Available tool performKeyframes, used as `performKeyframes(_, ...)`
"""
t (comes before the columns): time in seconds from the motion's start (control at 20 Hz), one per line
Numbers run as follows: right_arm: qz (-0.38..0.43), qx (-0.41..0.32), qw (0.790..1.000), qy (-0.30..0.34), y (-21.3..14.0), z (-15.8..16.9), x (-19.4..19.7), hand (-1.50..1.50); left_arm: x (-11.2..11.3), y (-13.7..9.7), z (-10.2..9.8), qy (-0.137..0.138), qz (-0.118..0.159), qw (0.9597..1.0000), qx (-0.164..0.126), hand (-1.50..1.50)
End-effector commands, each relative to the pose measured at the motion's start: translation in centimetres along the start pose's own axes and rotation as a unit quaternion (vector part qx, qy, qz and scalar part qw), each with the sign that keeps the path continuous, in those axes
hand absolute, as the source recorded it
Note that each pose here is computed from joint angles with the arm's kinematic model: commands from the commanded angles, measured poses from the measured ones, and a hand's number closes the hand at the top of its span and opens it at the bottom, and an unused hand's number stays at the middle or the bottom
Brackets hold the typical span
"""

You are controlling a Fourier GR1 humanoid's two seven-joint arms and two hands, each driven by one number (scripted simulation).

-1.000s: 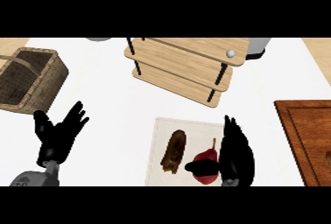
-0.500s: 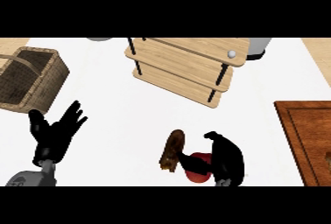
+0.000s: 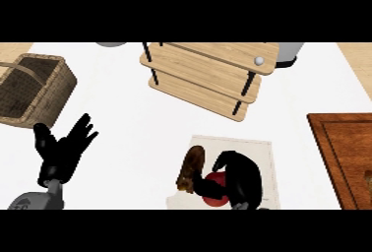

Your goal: Pick the pear from the placemat and place it in the tiered shelf

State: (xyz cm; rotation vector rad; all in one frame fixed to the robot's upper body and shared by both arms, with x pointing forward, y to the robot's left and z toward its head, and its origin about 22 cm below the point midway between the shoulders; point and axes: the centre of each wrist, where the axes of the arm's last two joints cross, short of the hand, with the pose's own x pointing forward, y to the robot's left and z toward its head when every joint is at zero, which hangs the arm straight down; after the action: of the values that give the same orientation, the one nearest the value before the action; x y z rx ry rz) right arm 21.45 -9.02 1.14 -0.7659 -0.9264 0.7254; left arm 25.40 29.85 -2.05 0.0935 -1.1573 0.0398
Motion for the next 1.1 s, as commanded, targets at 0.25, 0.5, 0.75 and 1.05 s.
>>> performKeyframes(0.25, -0.009, -0.03, 0.998, -0.061, 0.0, 2.2, 8.9, 1.5, 0.0, -2.0, -0.5, 0.014, -0.011, 0.9992, -0.037, 0.0)
performKeyframes(0.5, -0.047, -0.102, 0.987, -0.115, -2.8, 2.9, 13.1, 1.5, 0.9, -3.0, -1.1, 0.01, -0.018, 0.9992, -0.035, 0.0)
performKeyframes(0.75, -0.073, -0.191, 0.969, -0.138, -7.6, 4.5, 17.4, 1.5, -0.4, -2.5, -0.7, 0.03, -0.014, 0.9988, -0.036, 0.0)
performKeyframes(1.05, -0.09, -0.263, 0.95, -0.145, -12.2, 5.9, 21.4, 1.5, -0.2, -2.2, -0.8, 0.029, -0.015, 0.9992, -0.022, 0.0)
